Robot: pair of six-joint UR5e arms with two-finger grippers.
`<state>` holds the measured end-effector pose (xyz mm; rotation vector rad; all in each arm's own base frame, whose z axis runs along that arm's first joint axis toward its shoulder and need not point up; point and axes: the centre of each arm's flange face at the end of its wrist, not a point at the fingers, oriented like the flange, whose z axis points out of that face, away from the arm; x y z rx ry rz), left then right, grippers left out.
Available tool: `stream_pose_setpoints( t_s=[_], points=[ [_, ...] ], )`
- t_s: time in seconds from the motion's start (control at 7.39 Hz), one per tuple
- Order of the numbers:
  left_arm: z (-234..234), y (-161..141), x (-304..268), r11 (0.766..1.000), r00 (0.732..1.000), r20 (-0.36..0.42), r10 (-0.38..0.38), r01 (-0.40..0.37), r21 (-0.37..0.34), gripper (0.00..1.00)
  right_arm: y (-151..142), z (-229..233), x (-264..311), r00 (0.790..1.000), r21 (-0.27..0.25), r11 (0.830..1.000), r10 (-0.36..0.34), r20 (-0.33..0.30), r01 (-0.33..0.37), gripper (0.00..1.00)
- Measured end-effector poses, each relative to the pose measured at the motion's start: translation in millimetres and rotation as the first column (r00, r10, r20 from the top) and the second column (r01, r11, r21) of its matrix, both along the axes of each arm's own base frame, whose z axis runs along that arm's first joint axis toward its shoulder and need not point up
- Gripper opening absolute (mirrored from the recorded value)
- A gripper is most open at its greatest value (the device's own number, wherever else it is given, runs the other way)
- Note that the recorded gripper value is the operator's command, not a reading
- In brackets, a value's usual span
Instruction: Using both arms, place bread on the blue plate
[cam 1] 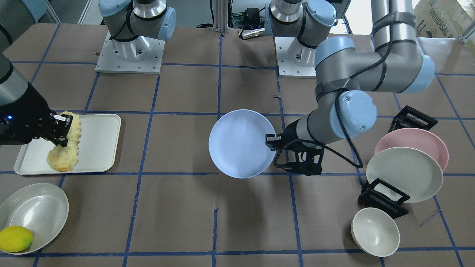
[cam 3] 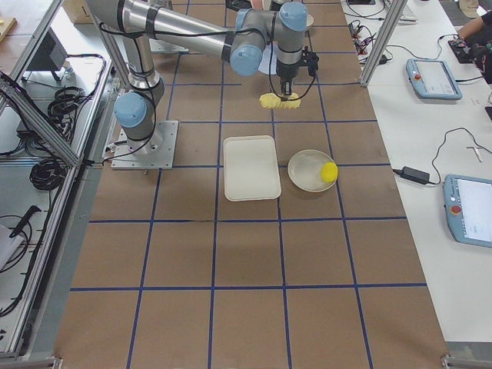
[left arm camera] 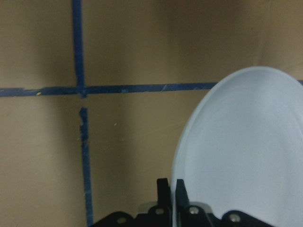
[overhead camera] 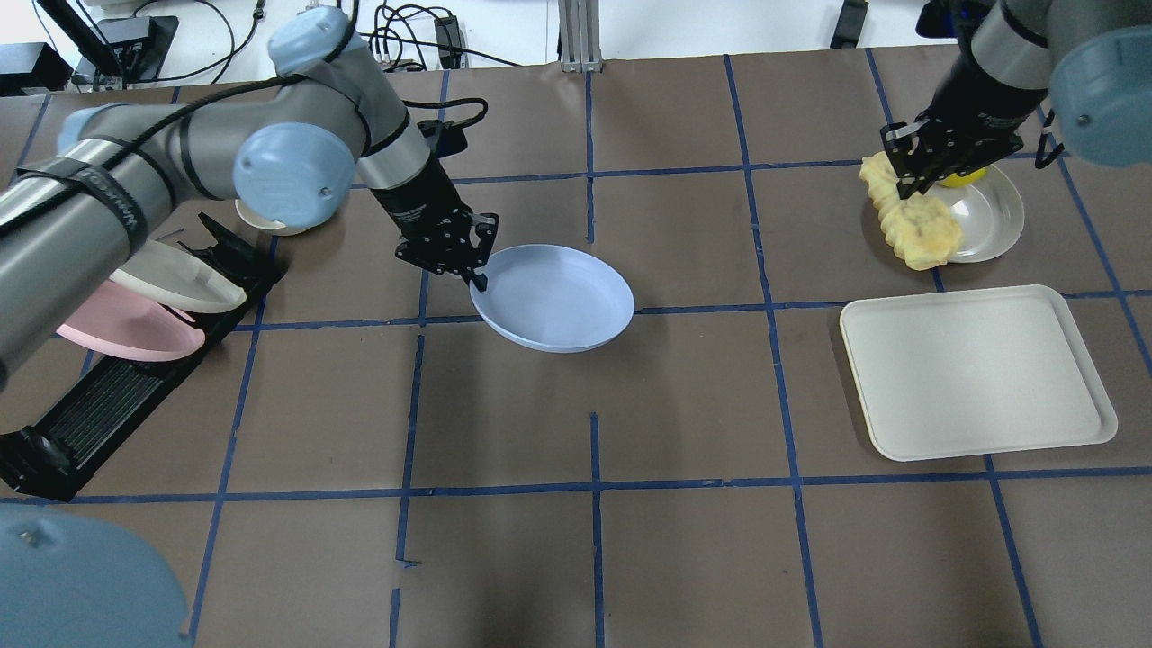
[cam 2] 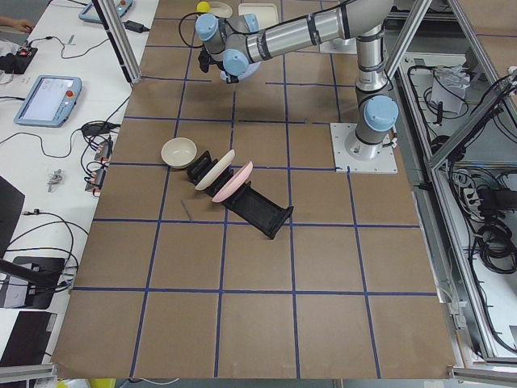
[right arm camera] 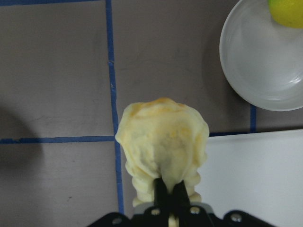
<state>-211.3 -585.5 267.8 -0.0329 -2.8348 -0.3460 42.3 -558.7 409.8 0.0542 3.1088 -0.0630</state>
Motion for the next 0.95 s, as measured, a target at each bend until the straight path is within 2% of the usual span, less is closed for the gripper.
stream_pose_setpoints(
  t_s=[0.14,0.27,0.54,0.95],
  points=[
    [-18.6,-4.9,-18.9,1.0,1.0,-0.006,-0.016,0.016,-0.026,0.02,2.1,-1.6,20.2,0.999,0.009,0.999,-0.037,0.003,0.037,0.07],
    [-36.8,-8.9,-32.7,0.999,1.0,-0.006,-0.02,0.02,-0.039,0.18,3.8,-3.7,31.8,0.998,0.017,0.998,-0.063,0.005,0.063,0.07],
    [-54.5,-11.2,-42.6,0.999,1.0,-0.001,-0.002,0.002,-0.035,0.99,6.7,-5.3,44.2,0.989,0.037,0.988,-0.148,0.009,0.147,0.07],
    [-16.8,-22.0,-17.3,0.996,0.999,0.001,0.04,-0.039,-0.081,1.0,9.8,-10.3,76.8,0.978,0.057,0.976,-0.21,0.009,0.209,0.07]
  ],
)
